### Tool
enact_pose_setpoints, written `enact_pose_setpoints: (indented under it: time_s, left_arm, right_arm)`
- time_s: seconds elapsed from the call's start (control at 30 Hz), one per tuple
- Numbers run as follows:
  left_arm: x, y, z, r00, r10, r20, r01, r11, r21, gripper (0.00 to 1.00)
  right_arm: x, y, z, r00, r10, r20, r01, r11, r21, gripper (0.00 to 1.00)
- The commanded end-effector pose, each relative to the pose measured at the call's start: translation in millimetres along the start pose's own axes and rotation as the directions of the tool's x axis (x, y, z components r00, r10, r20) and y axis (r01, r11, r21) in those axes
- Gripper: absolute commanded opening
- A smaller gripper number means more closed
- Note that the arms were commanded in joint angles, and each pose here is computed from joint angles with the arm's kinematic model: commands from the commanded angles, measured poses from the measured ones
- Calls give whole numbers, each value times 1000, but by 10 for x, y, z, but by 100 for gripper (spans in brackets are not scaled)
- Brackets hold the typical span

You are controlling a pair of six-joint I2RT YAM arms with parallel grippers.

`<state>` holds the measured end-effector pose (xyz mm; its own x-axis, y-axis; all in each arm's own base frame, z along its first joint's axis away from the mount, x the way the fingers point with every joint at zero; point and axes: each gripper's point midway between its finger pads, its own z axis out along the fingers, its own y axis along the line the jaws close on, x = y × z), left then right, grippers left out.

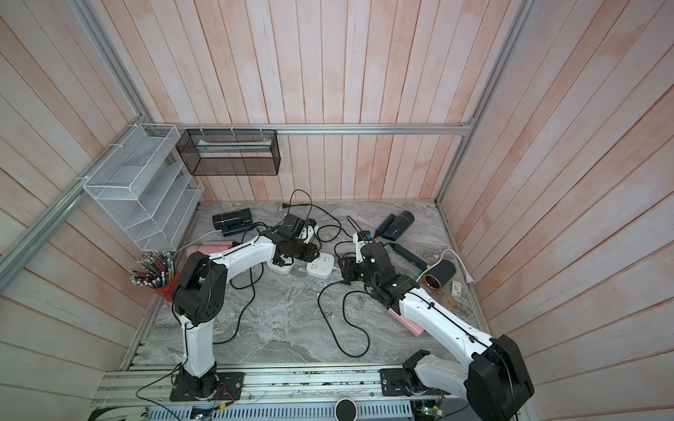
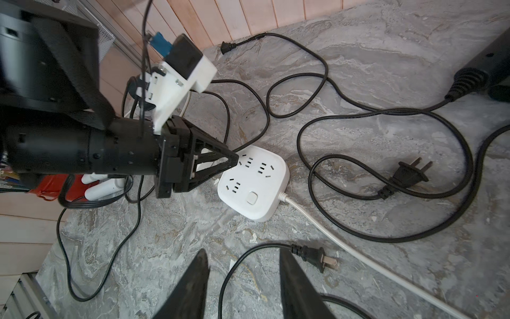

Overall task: Charge the blow dryers
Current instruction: Adjust the charging cable at the center of the board.

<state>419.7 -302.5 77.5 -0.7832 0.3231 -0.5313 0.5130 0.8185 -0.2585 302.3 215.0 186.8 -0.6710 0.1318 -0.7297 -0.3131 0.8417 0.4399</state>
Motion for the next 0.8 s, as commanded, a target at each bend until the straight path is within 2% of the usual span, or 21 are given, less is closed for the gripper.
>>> enact_pose_setpoints:
  time_s: [0.0, 0.13, 0.5, 0.77]
  left_arm:
    - [11, 181, 30, 999, 42, -21, -44, 994, -103, 39]
    - [18, 244, 66, 998, 53, -16, -55, 989, -139, 40]
    - [35, 250, 273, 994, 100, -39, -104, 988, -116, 39]
    - [0, 272, 333, 994, 96, -42, -100, 987, -122, 24]
  right_arm:
    - [189, -127, -6, 999, 9, -50, -8, 999, 35, 44]
    - [249, -160, 3, 998, 18, -56, -16, 999, 39, 44]
    - [307, -192, 46, 998, 23, -65, -20, 999, 43, 44]
    - [356, -229, 67, 997, 29, -74, -25, 998, 54, 43]
